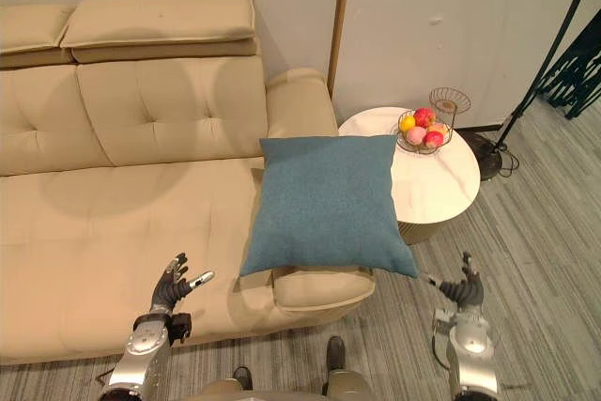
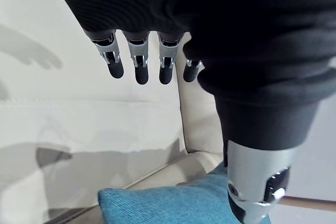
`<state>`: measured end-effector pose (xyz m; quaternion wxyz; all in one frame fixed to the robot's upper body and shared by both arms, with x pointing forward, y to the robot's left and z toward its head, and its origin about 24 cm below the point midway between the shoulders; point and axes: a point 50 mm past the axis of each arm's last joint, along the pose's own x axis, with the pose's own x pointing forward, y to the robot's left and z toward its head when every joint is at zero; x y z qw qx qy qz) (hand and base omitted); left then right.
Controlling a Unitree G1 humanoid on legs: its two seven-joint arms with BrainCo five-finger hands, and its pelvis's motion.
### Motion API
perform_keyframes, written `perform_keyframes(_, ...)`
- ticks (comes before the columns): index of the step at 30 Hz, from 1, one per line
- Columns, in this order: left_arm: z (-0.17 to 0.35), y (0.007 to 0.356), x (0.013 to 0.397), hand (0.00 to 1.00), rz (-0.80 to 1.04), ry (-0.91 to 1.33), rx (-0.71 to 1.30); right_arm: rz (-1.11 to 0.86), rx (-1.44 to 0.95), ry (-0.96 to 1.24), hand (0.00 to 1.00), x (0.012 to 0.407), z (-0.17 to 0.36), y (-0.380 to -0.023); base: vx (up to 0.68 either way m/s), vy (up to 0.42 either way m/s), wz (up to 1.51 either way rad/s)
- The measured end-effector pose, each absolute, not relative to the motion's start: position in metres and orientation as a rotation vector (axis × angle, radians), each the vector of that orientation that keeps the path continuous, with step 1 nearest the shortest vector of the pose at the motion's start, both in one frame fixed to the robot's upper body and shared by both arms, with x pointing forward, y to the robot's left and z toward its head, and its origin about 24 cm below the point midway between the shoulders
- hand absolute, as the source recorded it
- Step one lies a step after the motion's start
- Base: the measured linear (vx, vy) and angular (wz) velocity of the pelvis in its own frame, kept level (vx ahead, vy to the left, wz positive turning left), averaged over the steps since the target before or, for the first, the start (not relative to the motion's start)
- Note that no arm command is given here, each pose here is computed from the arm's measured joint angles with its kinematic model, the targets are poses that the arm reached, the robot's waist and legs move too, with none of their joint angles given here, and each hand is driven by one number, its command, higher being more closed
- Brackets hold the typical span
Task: Pick up cushions and gather them together orderly.
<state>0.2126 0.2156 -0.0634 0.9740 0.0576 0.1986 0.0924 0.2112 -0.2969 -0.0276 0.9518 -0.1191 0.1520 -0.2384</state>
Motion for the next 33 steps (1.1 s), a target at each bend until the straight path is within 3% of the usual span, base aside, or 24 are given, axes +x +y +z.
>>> perform_keyframes(7,0.009,0.166,0.316,0.0,0.019,0.134,0.111,-0.264,-0.234,0.083,0.0,0.321,0.037,-0.238,0.01,-0.022,0.14)
perform_keyframes(11,0.078,0.158,0.374,0.0,0.061,-0.009,0.088,-0.292,-0.147,-0.08,0.0,0.375,0.107,-0.221,-0.09,-0.006,0.01)
perform_keyframes(12,0.091,0.157,0.382,1.0,0.065,-0.029,0.086,-0.299,-0.129,-0.105,1.0,0.382,0.12,-0.219,-0.14,-0.014,-0.09)
perform_keyframes(15,0.135,0.147,0.403,1.0,0.065,-0.107,0.06,-0.265,-0.102,-0.206,1.0,0.4,0.165,-0.196,-0.11,-0.025,-0.17)
perform_keyframes(19,0.151,0.141,0.407,1.0,0.061,-0.144,0.021,-0.242,-0.11,-0.255,1.0,0.404,0.182,-0.185,-0.09,-0.059,-0.2)
perform_keyframes(26,0.181,0.161,0.406,1.0,0.099,-0.255,0.013,-0.133,-0.13,-0.382,1.0,0.395,0.201,-0.16,-0.04,-0.095,-0.11)
perform_keyframes(33,0.181,0.159,0.378,1.0,0.064,-0.384,0.012,-0.047,-0.1,-0.373,1.0,0.357,0.157,-0.148,0.08,-0.042,-0.06)
